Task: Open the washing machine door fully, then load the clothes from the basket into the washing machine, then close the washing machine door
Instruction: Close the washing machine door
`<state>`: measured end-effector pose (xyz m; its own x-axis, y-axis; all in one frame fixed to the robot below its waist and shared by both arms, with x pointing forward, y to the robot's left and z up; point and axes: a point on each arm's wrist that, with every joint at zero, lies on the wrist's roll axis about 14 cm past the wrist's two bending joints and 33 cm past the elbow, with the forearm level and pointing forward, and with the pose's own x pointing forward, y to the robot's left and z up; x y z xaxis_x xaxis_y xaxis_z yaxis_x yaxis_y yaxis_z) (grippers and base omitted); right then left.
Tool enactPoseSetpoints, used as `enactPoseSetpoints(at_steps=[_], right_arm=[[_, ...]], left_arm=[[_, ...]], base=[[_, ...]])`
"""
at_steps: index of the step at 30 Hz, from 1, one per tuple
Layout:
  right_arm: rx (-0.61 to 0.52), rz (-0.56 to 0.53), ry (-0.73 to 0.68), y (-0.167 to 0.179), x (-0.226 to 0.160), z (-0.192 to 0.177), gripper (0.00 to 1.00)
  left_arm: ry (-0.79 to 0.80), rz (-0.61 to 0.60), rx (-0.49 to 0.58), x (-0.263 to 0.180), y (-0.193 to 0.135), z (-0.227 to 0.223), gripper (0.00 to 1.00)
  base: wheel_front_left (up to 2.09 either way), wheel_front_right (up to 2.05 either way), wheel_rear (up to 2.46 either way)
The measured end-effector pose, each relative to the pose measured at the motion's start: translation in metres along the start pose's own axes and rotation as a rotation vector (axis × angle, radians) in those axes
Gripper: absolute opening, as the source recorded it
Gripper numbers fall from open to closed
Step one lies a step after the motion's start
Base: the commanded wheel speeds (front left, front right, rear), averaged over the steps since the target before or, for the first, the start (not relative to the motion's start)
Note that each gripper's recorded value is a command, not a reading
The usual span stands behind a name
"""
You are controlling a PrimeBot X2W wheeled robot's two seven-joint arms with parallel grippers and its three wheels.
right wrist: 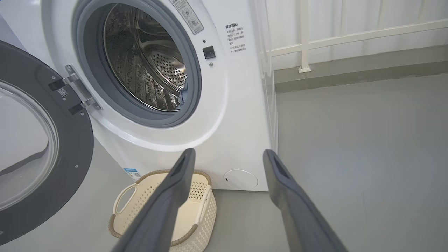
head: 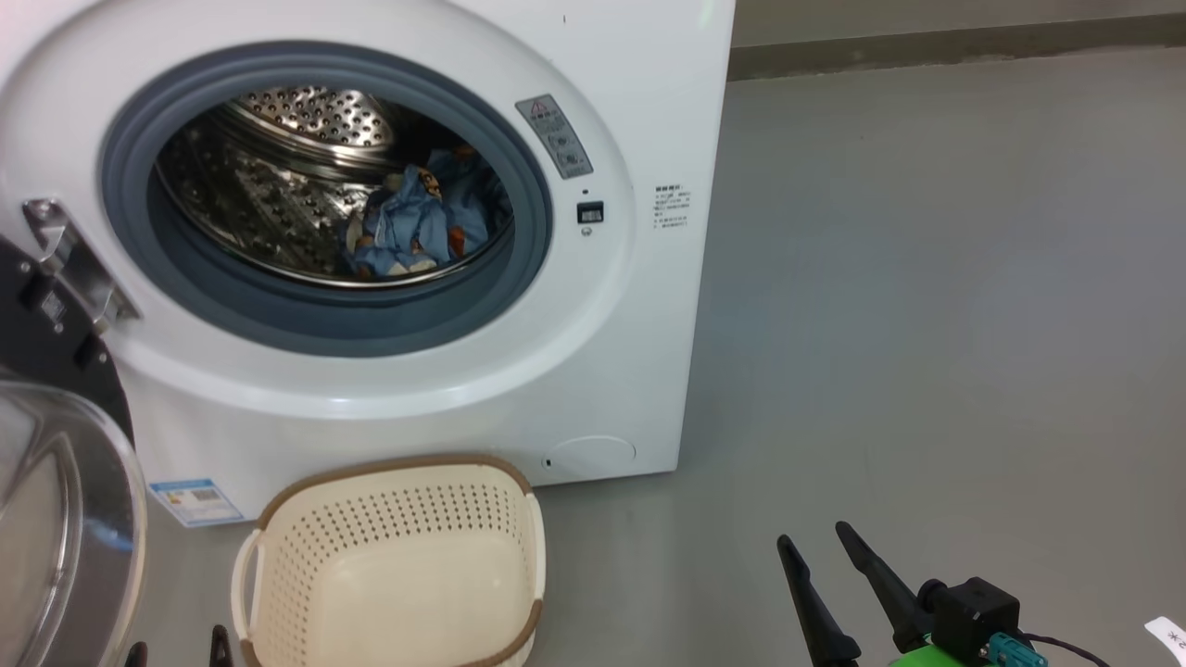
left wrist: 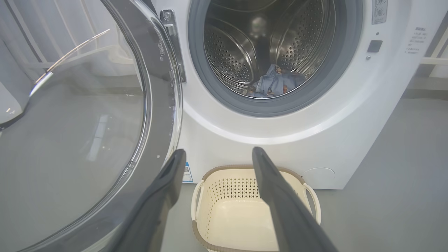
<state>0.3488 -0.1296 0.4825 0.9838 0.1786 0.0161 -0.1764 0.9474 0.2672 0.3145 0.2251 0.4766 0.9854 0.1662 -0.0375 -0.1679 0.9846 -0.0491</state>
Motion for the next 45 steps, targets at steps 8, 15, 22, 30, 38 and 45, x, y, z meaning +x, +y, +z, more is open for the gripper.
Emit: enactPoseSetpoints(at_steps=[8,15,22,30,38,45], right_arm=[[0.0,0.002,0.002,0.0004,0.0005,-0.0006,1.0],[0.0,0.001,0.001,0.0003,0.0005,-0.0003,1.0],[-0.001,0.001,-0.001,0.0002,0.0003,0.0004,1.0],[-0.001,-0.001,-0.003,-0.0003,0.0001,0.0009,1.0],[0.0,0.007,-0.002,0.0019,0.0021,0.0007,1.0],[0.0,0.022,0.0,0.006,0.0047,0.0,1.0]], left_arm=[[-0.003,0.002,-0.012,0.0,-0.0024,0.0001,1.0],[-0.005,0.017,0.0,-0.0004,0.0017,0.0003,1.0],[-0.005,0.014,-0.007,-0.0002,0.0014,-0.0002,1.0],[-0.015,-0.004,-0.019,0.0023,-0.0048,0.0025,1.0],[-0.016,0.001,-0.017,0.0007,-0.0022,0.0024,1.0],[-0.019,0.011,-0.016,-0.0021,0.0015,0.0031,1.0]], base=[[-1.93,1.93,0.0],[-1.05,1.05,0.0],[-0.25,0.25,0.0],[0.0,0.0,0.0],[0.0,0.0,0.0],[0.0,0.0,0.0]])
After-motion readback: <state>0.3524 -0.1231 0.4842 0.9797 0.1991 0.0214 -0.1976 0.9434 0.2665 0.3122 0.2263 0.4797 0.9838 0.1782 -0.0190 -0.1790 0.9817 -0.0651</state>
